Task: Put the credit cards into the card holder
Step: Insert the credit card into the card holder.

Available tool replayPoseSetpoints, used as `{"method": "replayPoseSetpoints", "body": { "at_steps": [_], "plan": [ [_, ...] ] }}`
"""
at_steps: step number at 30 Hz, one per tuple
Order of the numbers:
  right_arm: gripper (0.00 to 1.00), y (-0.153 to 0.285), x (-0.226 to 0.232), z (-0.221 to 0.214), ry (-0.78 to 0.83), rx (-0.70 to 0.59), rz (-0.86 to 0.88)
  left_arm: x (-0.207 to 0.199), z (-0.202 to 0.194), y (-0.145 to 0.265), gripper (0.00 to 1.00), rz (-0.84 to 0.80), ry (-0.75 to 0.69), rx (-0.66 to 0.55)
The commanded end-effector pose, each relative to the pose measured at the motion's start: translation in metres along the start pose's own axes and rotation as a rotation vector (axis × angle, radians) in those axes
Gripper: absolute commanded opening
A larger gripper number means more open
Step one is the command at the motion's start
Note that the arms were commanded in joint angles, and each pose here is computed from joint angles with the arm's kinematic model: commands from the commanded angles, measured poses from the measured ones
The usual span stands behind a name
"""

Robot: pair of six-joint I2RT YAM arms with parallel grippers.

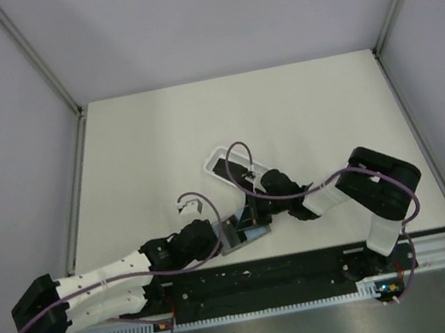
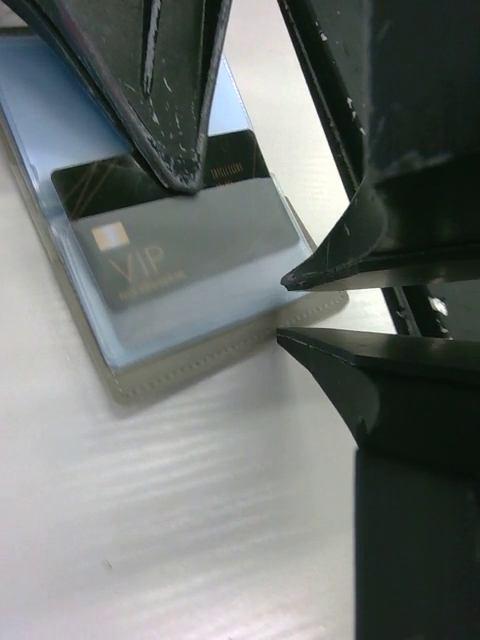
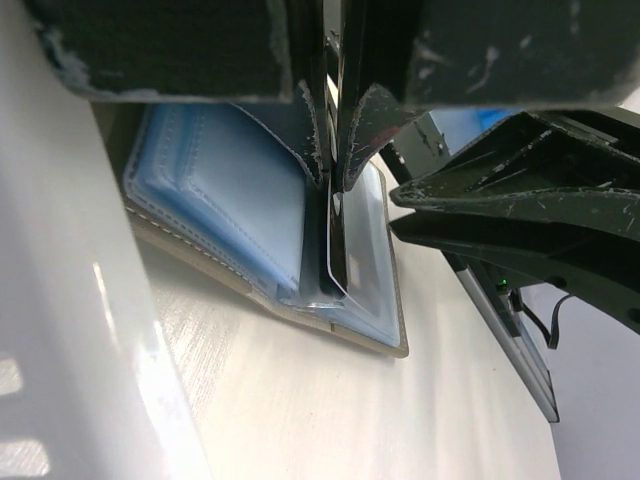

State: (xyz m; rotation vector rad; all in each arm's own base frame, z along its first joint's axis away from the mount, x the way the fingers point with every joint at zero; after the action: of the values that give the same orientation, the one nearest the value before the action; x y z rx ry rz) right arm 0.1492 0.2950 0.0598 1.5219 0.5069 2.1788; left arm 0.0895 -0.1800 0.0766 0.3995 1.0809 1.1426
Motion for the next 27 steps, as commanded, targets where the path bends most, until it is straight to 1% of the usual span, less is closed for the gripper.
{"method": "replayPoseSetpoints", "body": {
  "at_steps": [1,3,8,14,18,21,26,27],
  "plan": [
    [0.0,0.001,-0.016,-0.011,-0.005,0.015,-0.112,0.007,0.007,0.019,0.31,0.045,-0.013,-0.019],
    [0.0,0.002,-0.018,-0.013,-0.004,0.014,-0.123,0.009,0.009,0.023,0.31,0.04,-0.004,-0.033],
    [0.0,0.002,-0.017,-0.012,-0.003,0.015,-0.118,0.024,-0.001,0.015,0.13,0.081,0.005,-0.019],
    [0.0,0.002,-0.012,-0.011,0.007,0.018,-0.116,0.024,-0.009,0.004,0.01,0.136,-0.023,0.05],
    [0.0,-0.001,-0.004,-0.01,0.03,0.03,-0.112,0.02,-0.011,-0.001,0.0,0.137,-0.038,0.072],
    [0.01,-0.004,0.0,-0.009,0.054,0.045,-0.127,0.018,-0.009,0.0,0.0,0.128,-0.04,0.063],
    [0.13,-0.001,0.007,-0.004,0.099,0.049,-0.177,0.02,-0.008,0.003,0.0,0.126,-0.035,0.048],
    [0.18,0.001,0.009,-0.002,0.108,0.041,-0.19,0.021,-0.008,0.004,0.0,0.126,-0.033,0.048]
  ]
}}
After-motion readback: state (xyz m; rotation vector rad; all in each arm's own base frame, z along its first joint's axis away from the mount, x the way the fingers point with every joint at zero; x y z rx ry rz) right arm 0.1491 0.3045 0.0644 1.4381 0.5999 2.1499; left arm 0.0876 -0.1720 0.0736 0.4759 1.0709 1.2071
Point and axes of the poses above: each gripper's point midway between its finger pads, its own y axis back along the fingers, its own x axis along the line the jaws close on, z = x × y, the point moved 7 cm from there along y, back along the fingers, and after that the axes turned 6 degrees about y, right-handed, at the moved point
